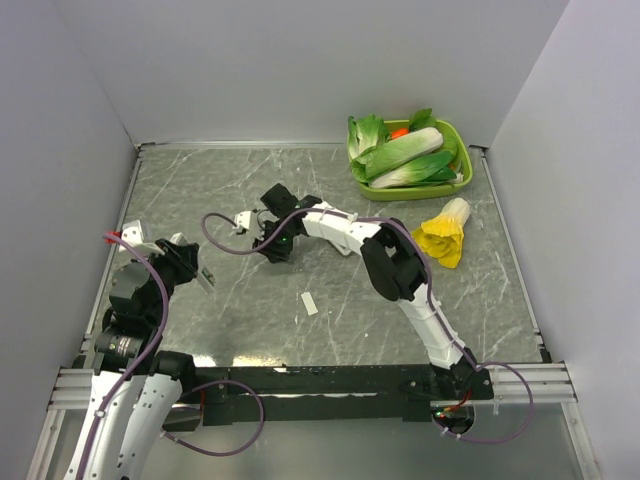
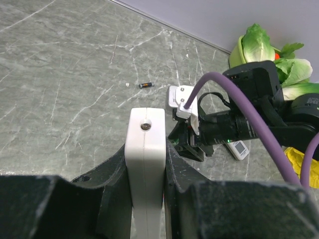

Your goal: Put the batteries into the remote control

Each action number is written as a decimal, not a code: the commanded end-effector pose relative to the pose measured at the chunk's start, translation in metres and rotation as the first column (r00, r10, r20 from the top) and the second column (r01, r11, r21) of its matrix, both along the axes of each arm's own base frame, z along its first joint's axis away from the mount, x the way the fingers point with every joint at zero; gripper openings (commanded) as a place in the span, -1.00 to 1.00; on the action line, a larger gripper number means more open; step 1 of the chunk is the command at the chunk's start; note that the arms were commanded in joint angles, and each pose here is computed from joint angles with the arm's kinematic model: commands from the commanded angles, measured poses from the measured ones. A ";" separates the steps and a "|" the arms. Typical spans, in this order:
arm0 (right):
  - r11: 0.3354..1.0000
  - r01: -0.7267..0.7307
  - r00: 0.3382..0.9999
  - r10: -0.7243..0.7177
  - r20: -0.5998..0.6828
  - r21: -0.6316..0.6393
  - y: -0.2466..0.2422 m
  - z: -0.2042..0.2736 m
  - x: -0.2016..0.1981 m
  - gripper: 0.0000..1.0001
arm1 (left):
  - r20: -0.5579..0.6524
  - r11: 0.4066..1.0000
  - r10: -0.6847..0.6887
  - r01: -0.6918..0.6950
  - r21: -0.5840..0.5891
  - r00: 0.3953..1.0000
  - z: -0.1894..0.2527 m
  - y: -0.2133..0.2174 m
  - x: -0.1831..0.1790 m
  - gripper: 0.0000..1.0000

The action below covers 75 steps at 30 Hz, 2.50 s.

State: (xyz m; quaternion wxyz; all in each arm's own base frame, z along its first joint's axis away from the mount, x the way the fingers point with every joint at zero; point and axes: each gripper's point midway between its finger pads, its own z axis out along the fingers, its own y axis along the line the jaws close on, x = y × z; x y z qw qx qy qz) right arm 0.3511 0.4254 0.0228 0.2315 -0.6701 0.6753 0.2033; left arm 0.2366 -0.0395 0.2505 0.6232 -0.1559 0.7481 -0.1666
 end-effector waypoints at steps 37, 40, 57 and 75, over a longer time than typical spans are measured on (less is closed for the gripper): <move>0.972 0.194 0.973 -0.208 -0.103 -0.131 -0.081 -0.010 -0.055 -0.24 | 0.078 0.999 -0.047 0.048 -0.008 0.996 0.016 -0.007 -0.003 -0.96; 0.970 0.199 0.970 -0.215 -0.113 -0.141 -0.086 -0.013 -0.061 -0.26 | 0.078 0.998 -0.055 0.056 -0.008 0.995 0.016 -0.008 -0.003 -0.96; 0.954 0.284 0.942 -0.296 -0.158 -0.094 -0.105 -0.015 -0.092 -0.93 | 0.196 0.879 -0.361 0.403 -0.253 0.912 0.010 -0.077 -0.016 -0.97; 0.805 0.528 0.849 -0.500 -0.170 0.271 -0.107 0.089 -0.101 -1.00 | 0.442 0.671 -0.431 0.607 -0.425 0.786 -0.030 -0.103 -0.033 -0.96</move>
